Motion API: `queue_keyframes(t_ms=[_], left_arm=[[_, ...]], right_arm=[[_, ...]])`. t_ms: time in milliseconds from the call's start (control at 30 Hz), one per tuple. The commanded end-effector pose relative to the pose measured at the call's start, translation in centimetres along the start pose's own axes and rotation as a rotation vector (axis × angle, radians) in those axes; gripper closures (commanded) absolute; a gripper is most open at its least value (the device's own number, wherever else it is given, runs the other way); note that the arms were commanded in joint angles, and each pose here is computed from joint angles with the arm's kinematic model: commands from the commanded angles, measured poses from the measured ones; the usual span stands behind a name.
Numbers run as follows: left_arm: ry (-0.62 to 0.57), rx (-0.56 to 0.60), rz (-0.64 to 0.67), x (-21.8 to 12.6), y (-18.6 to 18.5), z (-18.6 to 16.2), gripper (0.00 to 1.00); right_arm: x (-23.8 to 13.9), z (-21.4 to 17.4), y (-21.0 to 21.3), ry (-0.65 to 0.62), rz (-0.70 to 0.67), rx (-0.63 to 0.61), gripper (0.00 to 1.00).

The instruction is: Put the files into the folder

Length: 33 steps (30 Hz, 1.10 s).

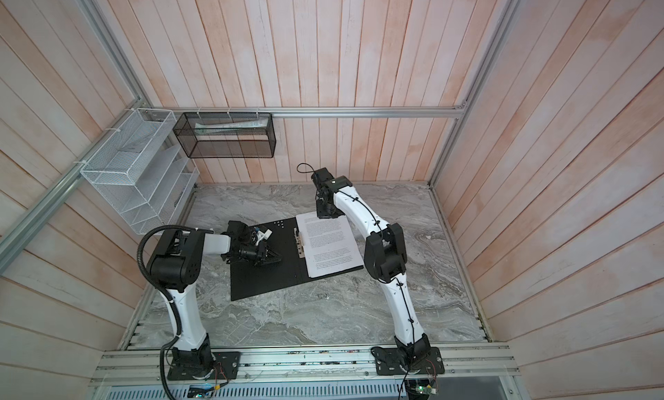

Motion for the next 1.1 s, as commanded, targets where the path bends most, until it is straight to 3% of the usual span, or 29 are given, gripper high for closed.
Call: queue_keyframes(t_ms=[0,200,333,433,1067], left_arm=[[0.040,-0.044,0.110,1.0,2.7,-1.5,0.83],[0.048,-0.043,0.117,1.2,2.8,-1.6,0.83],[0.051,-0.040,0.117,1.2,2.7,-1.6,0.83],[0.050,-0.038,0.115,1.2,2.7,-1.6,0.83],[0.051,-0.035,0.107,1.2,2.6,-1.6,0.83]], right_arm=[[-1.1,1.9,-2.9,-0.091,0.032,0.105,0.88],[2.6,0.9,-8.0,-0.019,0.173,0.262,0.88],[4.6,0.1,-9.5,0.002,0.314,0.331,0.88],[5.8,-0.5,-10.1,0.031,0.347,0.363,0.88],[9.0,-2.4,-7.9,0.176,0.427,0.323,0.88]])
Point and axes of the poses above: each gripper's point midway between its finger pads, its own x axis out along the fingers, its own y axis along the line the jaws close on, z = x × y, the point moved 8 cm from there along -x, back along the fingers, and after that the axes turned 2 degrees about x, right-handed, at the moved point
